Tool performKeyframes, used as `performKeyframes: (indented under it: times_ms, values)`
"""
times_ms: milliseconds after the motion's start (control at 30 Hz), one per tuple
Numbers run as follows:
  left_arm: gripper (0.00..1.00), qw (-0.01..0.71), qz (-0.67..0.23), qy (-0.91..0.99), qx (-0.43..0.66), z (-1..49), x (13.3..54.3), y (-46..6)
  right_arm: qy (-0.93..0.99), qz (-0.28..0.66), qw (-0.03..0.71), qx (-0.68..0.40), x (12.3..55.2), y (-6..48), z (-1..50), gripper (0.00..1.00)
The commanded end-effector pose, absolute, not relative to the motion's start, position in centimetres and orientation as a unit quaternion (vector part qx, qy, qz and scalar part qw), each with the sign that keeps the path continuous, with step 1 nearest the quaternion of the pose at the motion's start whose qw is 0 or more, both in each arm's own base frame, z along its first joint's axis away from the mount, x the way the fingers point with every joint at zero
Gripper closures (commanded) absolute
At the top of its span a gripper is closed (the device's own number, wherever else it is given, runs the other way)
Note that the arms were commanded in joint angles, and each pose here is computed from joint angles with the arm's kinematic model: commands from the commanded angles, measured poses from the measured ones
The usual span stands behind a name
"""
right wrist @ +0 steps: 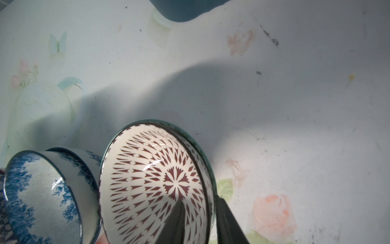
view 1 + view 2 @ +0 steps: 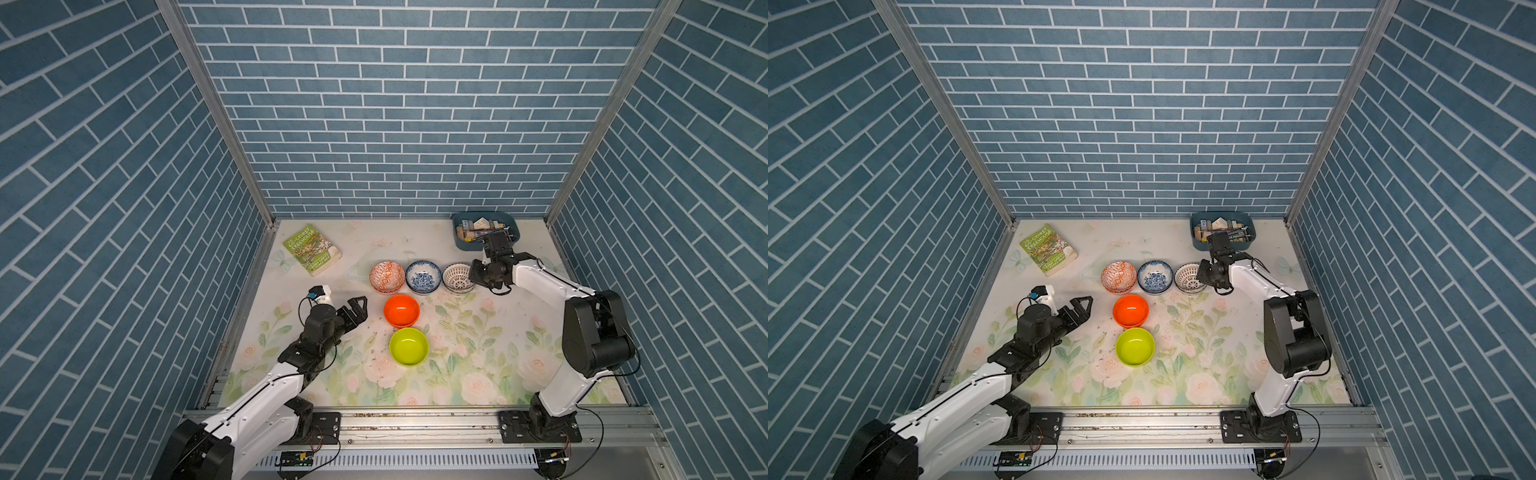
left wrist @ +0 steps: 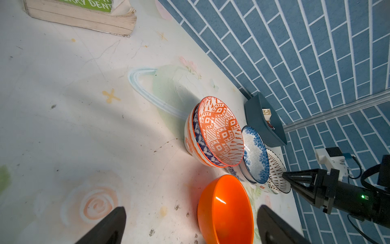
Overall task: Stack the bowls
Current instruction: Place the bowl on the bowl.
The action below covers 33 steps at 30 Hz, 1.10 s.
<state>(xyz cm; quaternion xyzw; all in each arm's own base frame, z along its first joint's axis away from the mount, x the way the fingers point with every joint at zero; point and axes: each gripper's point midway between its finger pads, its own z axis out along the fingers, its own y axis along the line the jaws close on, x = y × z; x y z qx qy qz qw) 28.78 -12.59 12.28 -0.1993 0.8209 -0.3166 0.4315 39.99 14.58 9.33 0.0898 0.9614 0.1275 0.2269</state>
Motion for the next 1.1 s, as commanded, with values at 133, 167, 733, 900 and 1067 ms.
performKeyframes:
  times_ms: [133,167,733,900,1067]
  values:
    - [0.00,0.439,-0.315,0.818,-0.195,12.6,28.9,-12.5,0.960,0.127,0.227,0.105,39.2,14.2,9.4,1.00]
    - [0.00,0.439,-0.315,0.818,-0.195,12.7,28.9,-12.5,0.960,0.128,0.225,0.105,39.1,14.3,9.1,1.00]
    - [0.00,0.439,-0.313,0.819,-0.196,12.6,28.9,-12.5,0.958,0.141,0.227,0.107,39.1,14.1,9.1,0.69]
    - [0.00,0.436,-0.314,0.821,-0.194,12.5,28.9,-12.6,0.946,0.162,0.263,0.097,38.8,14.7,12.3,0.44]
    - [0.00,0.430,-0.321,0.823,-0.185,12.5,29.0,-13.1,0.942,0.186,0.273,0.069,35.9,17.5,14.1,0.42]
